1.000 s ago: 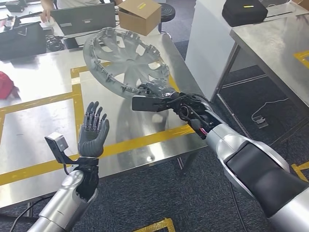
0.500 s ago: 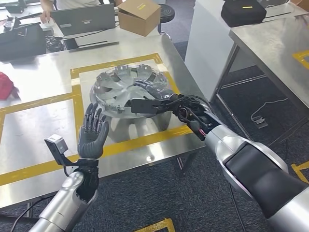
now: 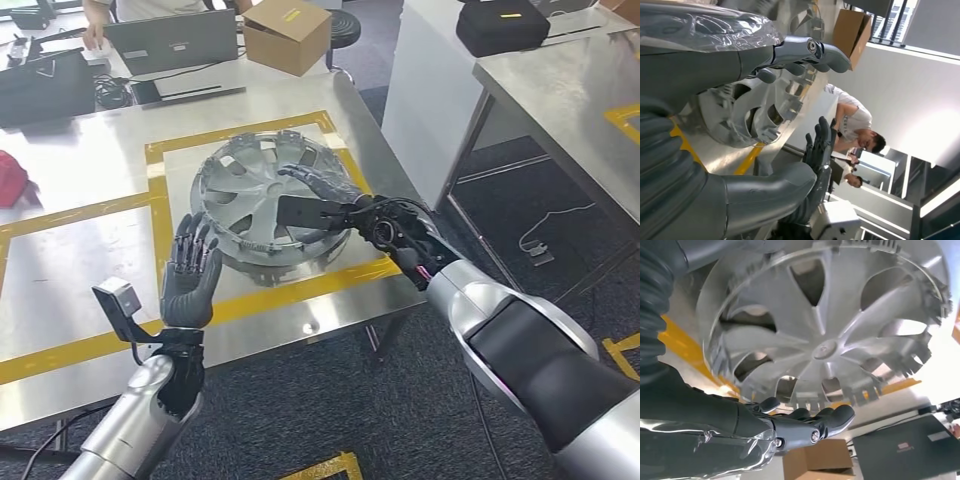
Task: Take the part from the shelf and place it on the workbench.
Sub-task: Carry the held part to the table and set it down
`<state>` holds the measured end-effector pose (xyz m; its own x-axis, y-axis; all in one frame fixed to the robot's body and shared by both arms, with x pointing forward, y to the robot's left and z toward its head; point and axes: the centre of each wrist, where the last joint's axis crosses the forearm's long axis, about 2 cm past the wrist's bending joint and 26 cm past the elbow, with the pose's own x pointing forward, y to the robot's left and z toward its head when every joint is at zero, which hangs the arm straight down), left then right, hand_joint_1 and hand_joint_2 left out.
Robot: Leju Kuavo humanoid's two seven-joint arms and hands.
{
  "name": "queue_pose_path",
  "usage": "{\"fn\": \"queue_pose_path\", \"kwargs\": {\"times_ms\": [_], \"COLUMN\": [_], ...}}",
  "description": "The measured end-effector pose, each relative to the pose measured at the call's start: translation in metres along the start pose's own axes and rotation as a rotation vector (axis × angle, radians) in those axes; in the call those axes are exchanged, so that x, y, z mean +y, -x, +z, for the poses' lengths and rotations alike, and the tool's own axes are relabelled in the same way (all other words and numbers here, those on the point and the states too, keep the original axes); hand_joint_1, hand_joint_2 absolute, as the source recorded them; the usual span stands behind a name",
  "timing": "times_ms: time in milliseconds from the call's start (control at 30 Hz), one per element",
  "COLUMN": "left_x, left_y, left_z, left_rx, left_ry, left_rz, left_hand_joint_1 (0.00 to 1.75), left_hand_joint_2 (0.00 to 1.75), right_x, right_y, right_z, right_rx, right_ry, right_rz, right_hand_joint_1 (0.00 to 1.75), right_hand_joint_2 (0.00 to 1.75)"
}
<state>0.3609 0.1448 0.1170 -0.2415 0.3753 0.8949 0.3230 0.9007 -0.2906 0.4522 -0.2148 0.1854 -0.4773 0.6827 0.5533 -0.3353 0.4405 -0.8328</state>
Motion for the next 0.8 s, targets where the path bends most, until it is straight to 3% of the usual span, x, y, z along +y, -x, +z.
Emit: {"fn": "queue_pose_path", "kwargs": {"times_ms": [300, 800], "left_x": [0.01, 0.018], "left_y": [0.004, -0.001], "left_z": [0.014, 0.019], "left_rx": [0.038, 0.025], "left_ry": [-0.062, -0.099], "left_rz": [-0.04, -0.092], "left_hand_joint_1": [0.0, 0.0], "left_hand_joint_2": [0.0, 0.0], "right_x": [0.011, -0.013], "right_y": [-0.018, -0.056], "right_z": [0.016, 0.06], "right_rx": [0.003, -0.197], "right_ry": [0.209, 0.423], "right_rz": [-0.607, -0.803], "right_hand_joint_1": [0.0, 0.0], "right_hand_joint_2": [1.75, 1.75]}}
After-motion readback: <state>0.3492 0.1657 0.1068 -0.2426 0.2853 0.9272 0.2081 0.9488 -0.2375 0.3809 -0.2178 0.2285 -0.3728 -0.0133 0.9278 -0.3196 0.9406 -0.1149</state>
